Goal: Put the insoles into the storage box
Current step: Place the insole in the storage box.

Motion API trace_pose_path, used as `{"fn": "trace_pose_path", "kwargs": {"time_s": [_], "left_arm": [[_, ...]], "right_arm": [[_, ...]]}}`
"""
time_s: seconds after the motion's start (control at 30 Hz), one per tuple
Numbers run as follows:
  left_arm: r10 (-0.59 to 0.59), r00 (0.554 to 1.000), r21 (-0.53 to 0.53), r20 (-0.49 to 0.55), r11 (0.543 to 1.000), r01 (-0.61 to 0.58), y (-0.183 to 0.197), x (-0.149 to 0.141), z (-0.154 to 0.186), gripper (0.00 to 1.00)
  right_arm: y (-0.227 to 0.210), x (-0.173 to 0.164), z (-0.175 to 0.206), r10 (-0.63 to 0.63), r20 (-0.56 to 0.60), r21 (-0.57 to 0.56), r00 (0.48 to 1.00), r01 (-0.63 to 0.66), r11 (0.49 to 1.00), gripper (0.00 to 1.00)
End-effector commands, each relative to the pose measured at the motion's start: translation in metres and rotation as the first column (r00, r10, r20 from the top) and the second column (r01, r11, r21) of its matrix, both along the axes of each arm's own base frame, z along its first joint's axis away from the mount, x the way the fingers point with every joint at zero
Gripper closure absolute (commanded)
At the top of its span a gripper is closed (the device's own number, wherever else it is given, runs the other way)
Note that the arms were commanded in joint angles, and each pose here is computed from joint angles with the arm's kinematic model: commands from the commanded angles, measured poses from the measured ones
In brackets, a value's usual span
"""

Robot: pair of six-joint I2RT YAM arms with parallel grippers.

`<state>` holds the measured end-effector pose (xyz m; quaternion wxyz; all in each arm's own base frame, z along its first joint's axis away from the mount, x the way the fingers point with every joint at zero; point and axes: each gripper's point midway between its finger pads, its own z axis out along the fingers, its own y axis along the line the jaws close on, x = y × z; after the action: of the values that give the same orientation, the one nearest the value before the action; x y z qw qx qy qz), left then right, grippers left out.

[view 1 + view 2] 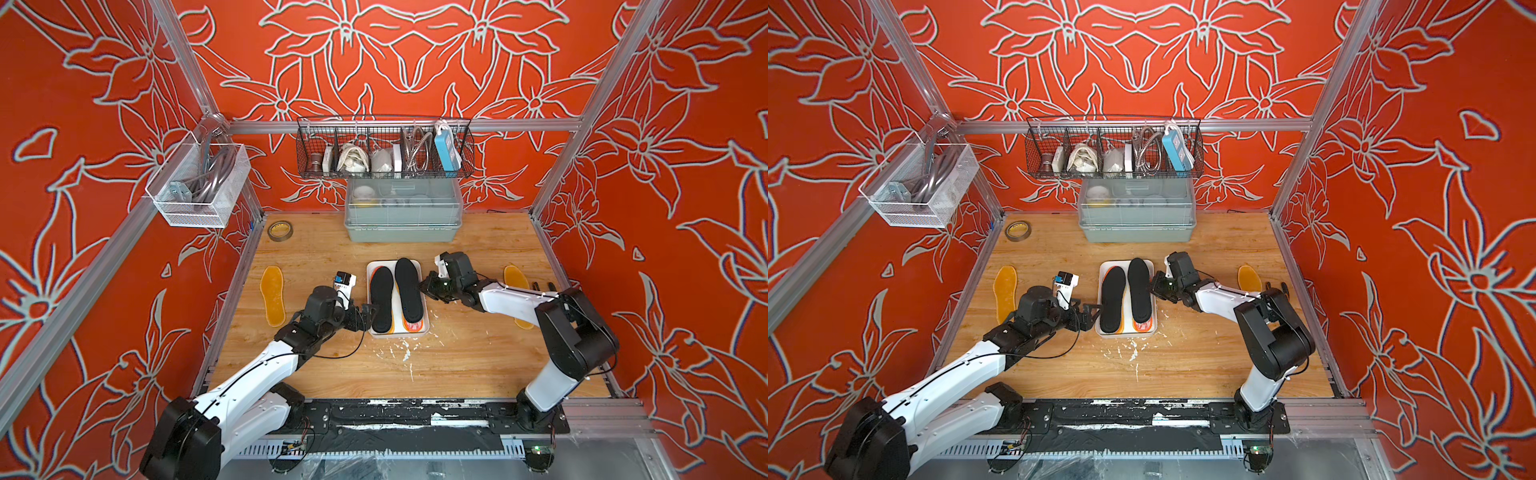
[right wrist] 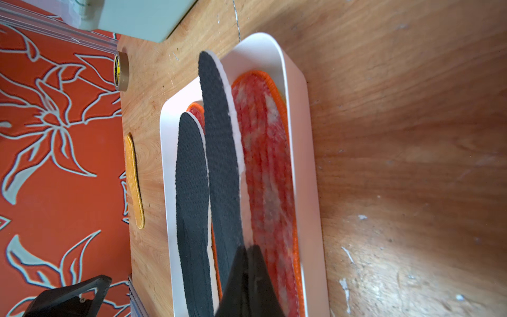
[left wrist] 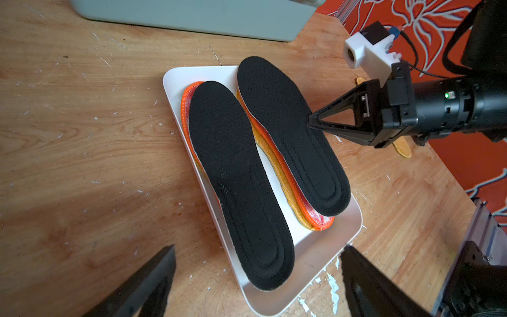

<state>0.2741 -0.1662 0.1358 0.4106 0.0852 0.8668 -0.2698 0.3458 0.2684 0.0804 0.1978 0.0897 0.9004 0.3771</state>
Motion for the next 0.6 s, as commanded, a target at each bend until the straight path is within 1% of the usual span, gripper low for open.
{"fn": "trace_pose_path", "kwargs": {"time_s": [0.0,0.23,0.37,0.43,0.57], "left_arm": [[0.007,1.0,0.012,0.016,1.0,-0.007,0.003,0.001,0.001,0.07],[0.007,1.0,0.016,0.008,1.0,-0.007,0.003,0.002,-0.001,0.07],[0.009,1.0,0.016,0.012,1.0,-0.009,0.004,0.002,-0.001,0.07],[0.01,1.0,0.016,0.01,1.0,-0.01,0.003,0.002,-0.001,0.07],[0.011,1.0,0.017,0.009,1.0,-0.011,0.004,0.002,-0.001,0.07]], "right_arm": [[-0.003,-0.001,-0.01,-0.024,0.003,-0.025,1.0,0.024,0.999,1.0],[-0.002,-0.009,-0.023,-0.023,-0.035,-0.035,0.999,0.021,0.999,1.0],[-0.003,-0.011,-0.019,-0.023,-0.03,-0.036,0.999,0.021,0.999,1.0],[-0.003,-0.012,-0.017,-0.02,-0.029,-0.044,0.999,0.019,0.999,0.96],[-0.002,-0.017,-0.015,-0.008,-0.037,-0.049,0.999,0.006,0.999,0.81]]}}
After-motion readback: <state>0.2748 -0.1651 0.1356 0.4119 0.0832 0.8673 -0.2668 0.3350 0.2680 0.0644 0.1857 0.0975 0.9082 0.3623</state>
